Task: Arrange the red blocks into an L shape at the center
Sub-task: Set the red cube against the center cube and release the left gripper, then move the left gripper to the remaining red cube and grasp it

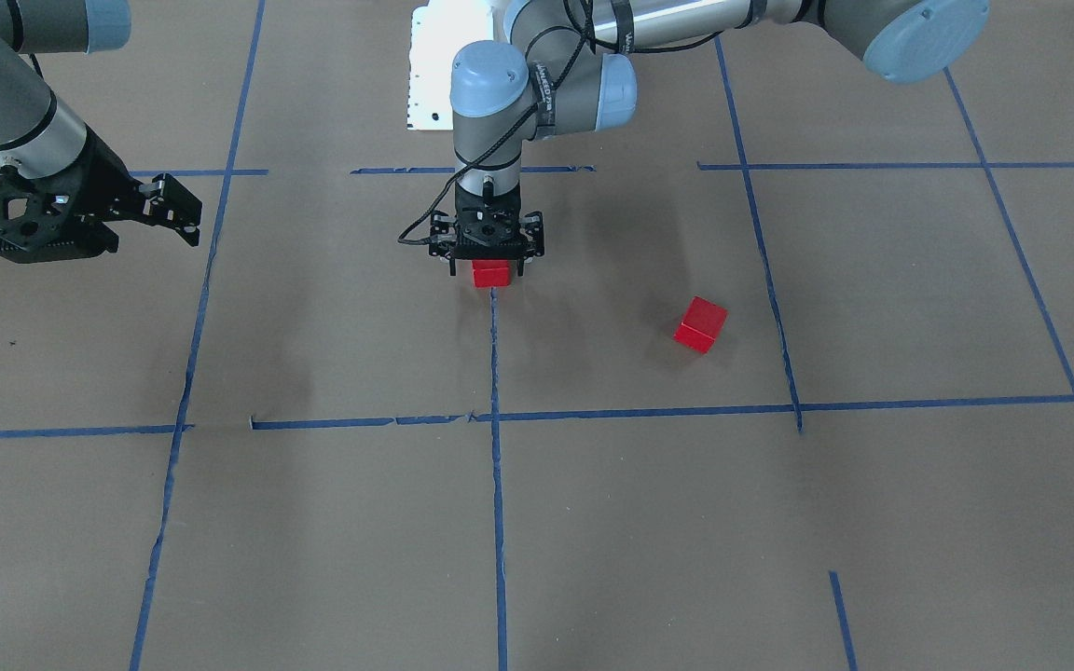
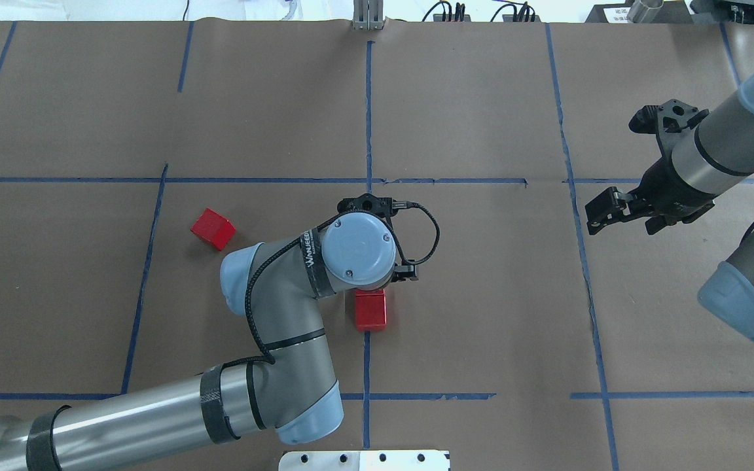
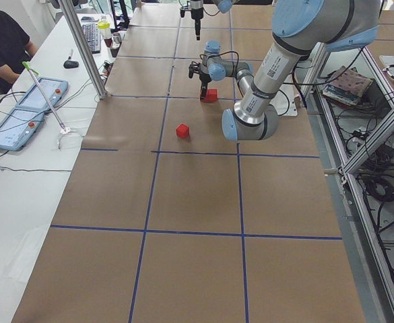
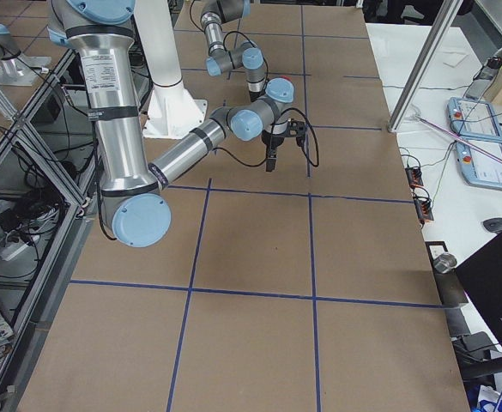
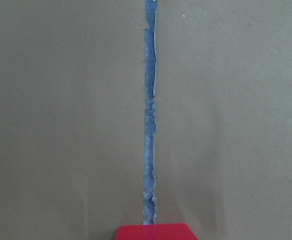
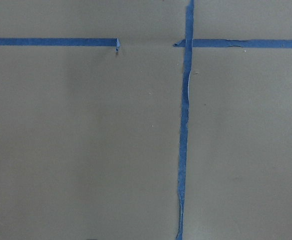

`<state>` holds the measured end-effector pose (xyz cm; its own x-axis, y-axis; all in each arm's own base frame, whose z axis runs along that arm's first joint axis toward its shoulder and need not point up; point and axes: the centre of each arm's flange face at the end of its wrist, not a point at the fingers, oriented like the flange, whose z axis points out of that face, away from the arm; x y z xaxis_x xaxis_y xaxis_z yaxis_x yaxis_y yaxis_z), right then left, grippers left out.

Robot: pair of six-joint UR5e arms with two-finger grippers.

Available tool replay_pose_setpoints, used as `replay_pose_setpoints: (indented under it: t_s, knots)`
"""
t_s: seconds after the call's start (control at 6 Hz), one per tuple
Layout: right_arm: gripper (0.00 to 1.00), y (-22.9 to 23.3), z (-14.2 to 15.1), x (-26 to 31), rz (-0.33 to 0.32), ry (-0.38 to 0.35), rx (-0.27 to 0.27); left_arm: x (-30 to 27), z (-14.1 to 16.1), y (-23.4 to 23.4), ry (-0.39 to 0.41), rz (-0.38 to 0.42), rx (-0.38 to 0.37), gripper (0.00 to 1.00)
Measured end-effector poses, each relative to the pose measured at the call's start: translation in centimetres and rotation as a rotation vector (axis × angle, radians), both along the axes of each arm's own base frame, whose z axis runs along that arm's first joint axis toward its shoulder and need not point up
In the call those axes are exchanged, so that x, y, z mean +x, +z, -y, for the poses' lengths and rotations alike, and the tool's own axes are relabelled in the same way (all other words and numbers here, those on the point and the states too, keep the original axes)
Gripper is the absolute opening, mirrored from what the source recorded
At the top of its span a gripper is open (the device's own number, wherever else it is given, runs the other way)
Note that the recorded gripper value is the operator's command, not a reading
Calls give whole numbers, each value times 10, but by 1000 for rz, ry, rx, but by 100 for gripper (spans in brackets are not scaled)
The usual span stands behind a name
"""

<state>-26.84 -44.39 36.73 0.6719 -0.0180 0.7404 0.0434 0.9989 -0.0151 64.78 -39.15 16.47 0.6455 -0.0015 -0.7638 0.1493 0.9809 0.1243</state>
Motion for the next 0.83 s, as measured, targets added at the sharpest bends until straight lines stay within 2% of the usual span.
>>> replay_pose_setpoints:
  t_s: [0.33,0.83]
  knots:
    - [100,0,0,0,1,0,0,-58,23,0,-36,-42,41,99]
    - [100,0,-1,2,1,1,1,-155,64,77,25,3,245,99]
